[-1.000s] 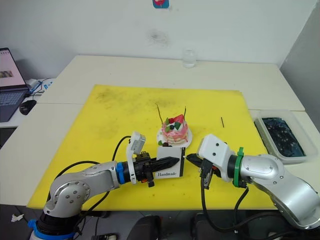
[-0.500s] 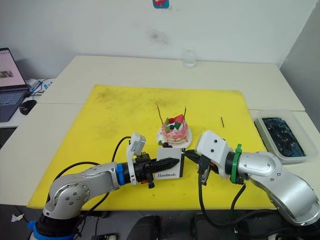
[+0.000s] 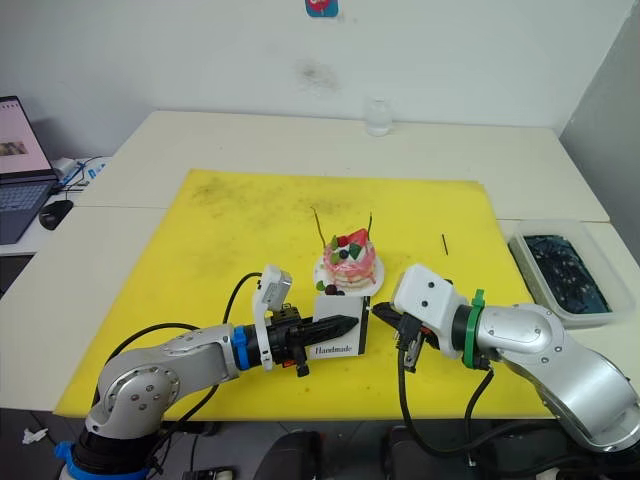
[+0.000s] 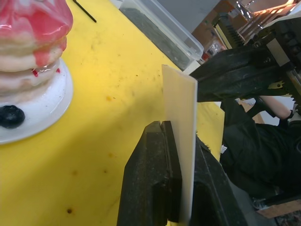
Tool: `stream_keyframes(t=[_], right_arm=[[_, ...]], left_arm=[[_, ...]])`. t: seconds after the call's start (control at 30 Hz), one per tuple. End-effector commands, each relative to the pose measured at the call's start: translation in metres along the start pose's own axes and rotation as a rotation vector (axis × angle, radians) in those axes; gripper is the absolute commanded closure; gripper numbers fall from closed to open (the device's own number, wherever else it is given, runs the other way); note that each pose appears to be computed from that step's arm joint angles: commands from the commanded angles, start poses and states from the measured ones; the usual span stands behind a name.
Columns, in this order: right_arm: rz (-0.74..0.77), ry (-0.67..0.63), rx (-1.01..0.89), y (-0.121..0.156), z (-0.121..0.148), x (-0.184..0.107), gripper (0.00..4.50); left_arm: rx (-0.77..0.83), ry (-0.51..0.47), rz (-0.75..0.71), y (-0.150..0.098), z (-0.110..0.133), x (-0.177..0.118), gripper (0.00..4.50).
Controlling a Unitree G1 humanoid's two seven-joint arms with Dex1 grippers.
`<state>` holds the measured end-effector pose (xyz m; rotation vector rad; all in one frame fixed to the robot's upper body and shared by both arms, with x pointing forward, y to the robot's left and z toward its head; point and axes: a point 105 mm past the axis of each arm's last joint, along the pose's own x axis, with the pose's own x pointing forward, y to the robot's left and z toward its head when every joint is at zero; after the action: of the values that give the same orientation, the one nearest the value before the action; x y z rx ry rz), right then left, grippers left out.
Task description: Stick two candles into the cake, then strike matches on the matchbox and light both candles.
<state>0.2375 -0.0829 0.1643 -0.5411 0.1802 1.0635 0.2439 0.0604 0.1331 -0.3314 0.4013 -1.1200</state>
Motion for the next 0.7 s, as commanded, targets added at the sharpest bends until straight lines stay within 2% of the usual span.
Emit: stream_keyframes(t=[0.03,0.7], right_arm=[[0.008,-0.017,-0.027,0.0015,0.0063,-0.0005,4.48],[-0.045,0.017,0.024,-0.0045,-0.0017,0.0042,4.48]], left_arm=[[0.059,-0.015,-0.035,-0.0113,0.0063,0.0019,4.5],[0.126,0.008,-0.048,-0.0155,0.0025,0.0039,4.5]])
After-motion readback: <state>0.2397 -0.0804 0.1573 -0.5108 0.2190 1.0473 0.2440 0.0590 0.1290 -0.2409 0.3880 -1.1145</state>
